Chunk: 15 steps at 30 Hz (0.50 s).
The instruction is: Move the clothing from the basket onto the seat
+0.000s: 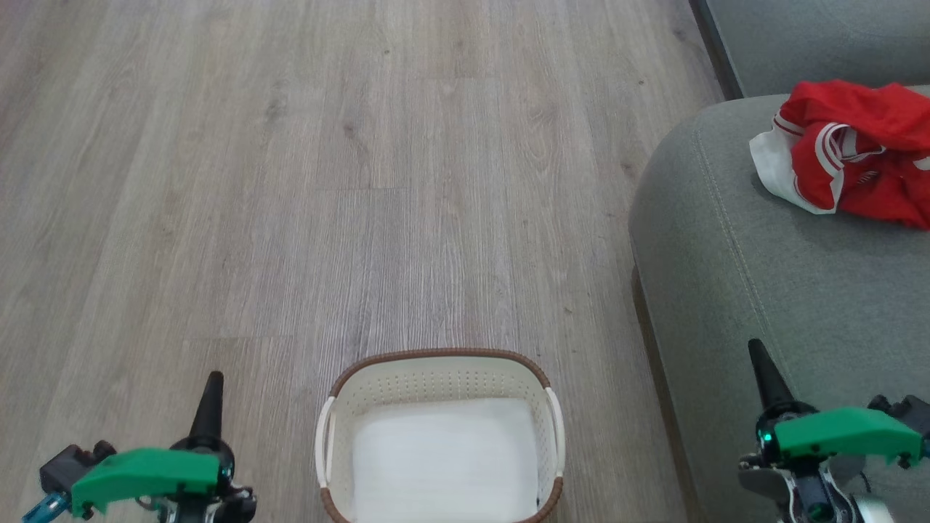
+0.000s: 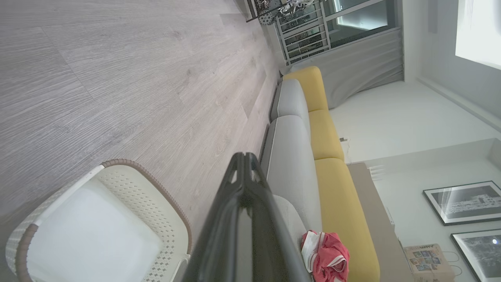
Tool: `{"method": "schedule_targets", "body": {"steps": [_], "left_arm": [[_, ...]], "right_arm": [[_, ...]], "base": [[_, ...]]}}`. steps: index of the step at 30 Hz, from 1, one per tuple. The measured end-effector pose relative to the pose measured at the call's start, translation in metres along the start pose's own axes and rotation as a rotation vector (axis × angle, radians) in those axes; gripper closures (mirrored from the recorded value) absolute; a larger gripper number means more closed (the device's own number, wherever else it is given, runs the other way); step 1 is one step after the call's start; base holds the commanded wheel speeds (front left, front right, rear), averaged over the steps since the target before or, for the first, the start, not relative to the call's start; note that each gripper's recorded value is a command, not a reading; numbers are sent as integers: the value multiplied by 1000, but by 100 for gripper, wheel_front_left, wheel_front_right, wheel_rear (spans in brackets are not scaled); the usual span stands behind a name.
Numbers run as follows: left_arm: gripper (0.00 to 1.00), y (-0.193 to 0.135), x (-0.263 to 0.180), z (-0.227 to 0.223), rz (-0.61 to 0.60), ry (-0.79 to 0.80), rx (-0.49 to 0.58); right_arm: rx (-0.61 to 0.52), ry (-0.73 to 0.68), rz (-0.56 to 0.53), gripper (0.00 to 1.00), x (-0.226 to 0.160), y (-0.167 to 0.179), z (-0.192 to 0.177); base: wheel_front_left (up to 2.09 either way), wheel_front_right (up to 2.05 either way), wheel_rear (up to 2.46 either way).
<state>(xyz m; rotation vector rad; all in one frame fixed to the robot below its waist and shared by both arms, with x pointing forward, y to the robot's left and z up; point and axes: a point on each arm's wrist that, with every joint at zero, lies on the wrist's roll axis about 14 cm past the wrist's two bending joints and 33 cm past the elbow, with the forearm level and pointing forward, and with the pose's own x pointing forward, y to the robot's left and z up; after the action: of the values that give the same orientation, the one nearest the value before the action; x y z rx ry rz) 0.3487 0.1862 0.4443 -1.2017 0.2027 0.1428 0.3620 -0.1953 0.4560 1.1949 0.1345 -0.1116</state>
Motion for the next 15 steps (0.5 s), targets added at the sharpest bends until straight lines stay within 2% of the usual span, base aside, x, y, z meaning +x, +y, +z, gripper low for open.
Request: {"method": "schedule_targets", "body": {"steps": [15], "left_arm": [[100, -15, 9, 6, -58, 4, -166]], "right_arm": [[172, -10, 15, 100, 2, 4, 7]], "base": [[0, 0, 0]]}}
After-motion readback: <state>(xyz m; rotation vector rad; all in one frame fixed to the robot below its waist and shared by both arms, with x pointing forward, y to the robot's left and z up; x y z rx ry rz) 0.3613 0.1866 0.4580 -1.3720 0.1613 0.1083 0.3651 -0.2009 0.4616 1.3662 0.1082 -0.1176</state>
